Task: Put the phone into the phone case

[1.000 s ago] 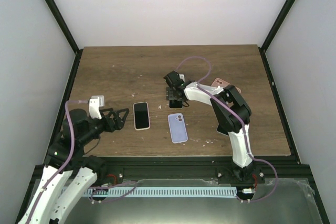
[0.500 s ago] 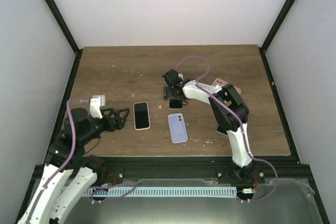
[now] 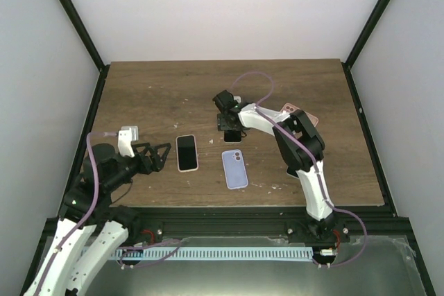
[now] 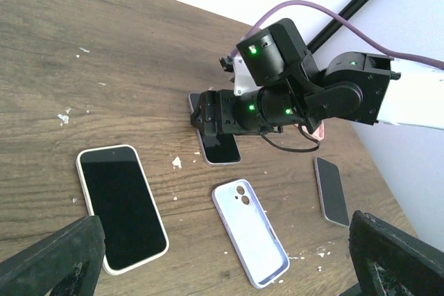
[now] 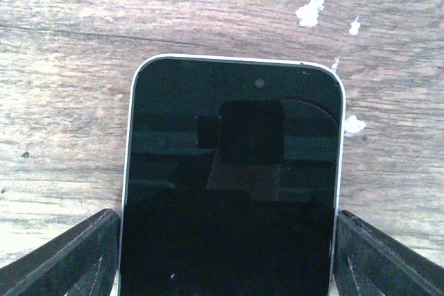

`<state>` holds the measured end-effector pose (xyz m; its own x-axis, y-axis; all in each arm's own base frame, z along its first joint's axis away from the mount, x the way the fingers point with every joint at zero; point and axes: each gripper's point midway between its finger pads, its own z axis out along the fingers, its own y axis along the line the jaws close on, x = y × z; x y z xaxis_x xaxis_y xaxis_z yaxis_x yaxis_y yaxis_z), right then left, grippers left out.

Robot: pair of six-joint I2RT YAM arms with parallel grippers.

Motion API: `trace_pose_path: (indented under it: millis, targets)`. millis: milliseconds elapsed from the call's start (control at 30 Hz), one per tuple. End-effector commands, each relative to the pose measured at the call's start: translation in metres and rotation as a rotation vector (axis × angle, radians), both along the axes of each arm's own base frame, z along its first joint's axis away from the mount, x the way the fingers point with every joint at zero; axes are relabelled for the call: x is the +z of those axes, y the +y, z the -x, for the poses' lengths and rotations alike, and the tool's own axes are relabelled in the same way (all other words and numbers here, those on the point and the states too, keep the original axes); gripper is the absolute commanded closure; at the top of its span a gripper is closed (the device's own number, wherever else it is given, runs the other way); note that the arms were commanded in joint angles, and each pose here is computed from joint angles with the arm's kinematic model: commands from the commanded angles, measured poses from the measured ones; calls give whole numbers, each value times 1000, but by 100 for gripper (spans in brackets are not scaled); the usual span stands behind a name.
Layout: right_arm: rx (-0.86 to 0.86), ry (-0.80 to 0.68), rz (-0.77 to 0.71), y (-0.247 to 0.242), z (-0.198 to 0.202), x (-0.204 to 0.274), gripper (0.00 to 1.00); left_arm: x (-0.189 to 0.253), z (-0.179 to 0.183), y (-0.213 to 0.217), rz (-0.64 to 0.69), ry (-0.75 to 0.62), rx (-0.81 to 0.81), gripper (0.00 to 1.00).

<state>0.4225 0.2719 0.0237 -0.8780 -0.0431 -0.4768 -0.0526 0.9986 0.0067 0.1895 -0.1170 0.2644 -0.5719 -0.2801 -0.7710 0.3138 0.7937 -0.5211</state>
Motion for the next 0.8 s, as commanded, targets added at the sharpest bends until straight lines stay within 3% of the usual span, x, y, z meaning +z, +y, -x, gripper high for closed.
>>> trace_pose_path:
  millis: [0, 333, 767]
  targets:
    - [-8, 113, 120, -27, 16, -37, 19, 2, 1, -2, 4, -17, -12, 2]
    - [39, 36, 65, -46, 28, -17, 21, -1, -2, -1, -4, 3, 1, 4]
    - [36, 39, 73, -93, 64, -18, 23, -48, -15, -47, 40, 241, -188, 18]
